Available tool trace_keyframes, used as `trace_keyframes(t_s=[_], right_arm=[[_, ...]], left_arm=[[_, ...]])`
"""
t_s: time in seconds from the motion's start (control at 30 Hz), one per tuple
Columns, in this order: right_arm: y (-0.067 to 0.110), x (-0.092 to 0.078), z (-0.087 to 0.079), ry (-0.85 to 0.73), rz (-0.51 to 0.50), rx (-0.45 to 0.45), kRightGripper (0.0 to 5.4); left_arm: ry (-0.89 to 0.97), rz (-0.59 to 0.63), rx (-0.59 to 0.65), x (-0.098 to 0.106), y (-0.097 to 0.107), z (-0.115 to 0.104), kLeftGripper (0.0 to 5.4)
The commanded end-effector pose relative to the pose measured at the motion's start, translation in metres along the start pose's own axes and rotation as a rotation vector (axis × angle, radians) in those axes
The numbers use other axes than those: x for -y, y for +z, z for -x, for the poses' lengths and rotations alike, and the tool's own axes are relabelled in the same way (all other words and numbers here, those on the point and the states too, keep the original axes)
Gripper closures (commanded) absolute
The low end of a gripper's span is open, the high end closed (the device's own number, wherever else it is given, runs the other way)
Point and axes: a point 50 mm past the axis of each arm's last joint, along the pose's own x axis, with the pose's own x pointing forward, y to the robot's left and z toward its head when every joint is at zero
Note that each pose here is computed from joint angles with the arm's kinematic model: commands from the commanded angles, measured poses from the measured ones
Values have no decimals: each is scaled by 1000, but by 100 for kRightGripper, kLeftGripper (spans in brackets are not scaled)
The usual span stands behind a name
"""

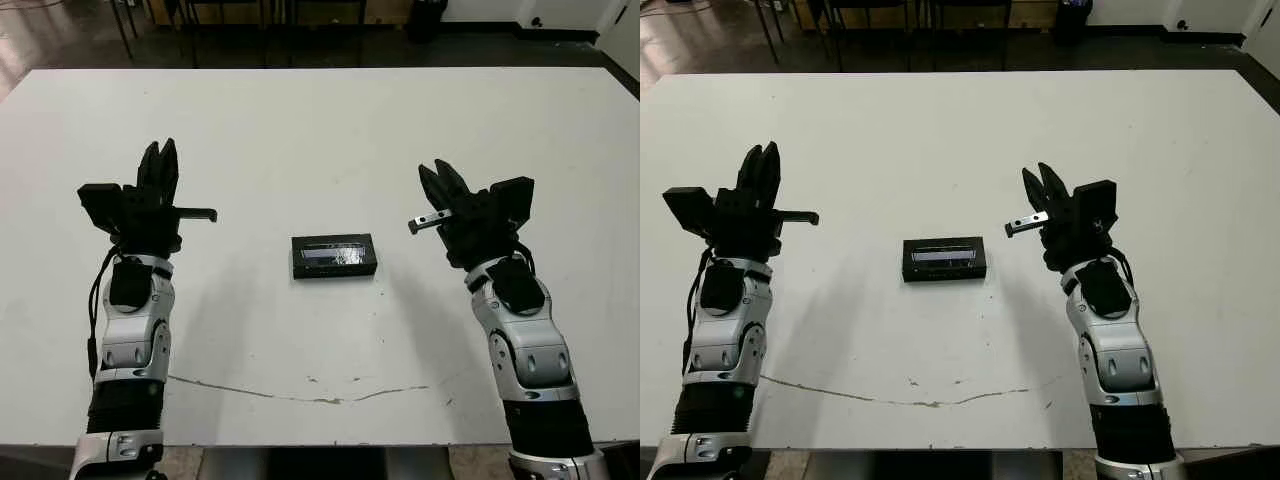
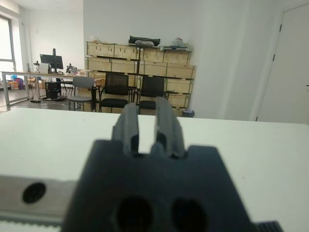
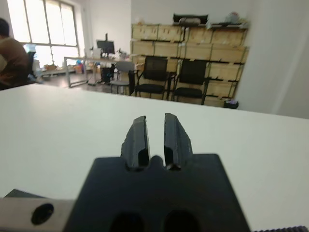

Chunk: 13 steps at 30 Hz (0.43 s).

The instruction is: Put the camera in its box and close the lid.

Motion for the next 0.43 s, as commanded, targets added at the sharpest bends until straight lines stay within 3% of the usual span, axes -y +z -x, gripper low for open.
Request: trace_keyframes(t_s=[0.03,0.43], right_arm=[[-8,3,2,-57,9,2,540],[-24,14,3,-111,43,47,540]], left_arm=[[8,11,-31,1,-4,2,539],[-45,5,-37,3,-2,4,539]])
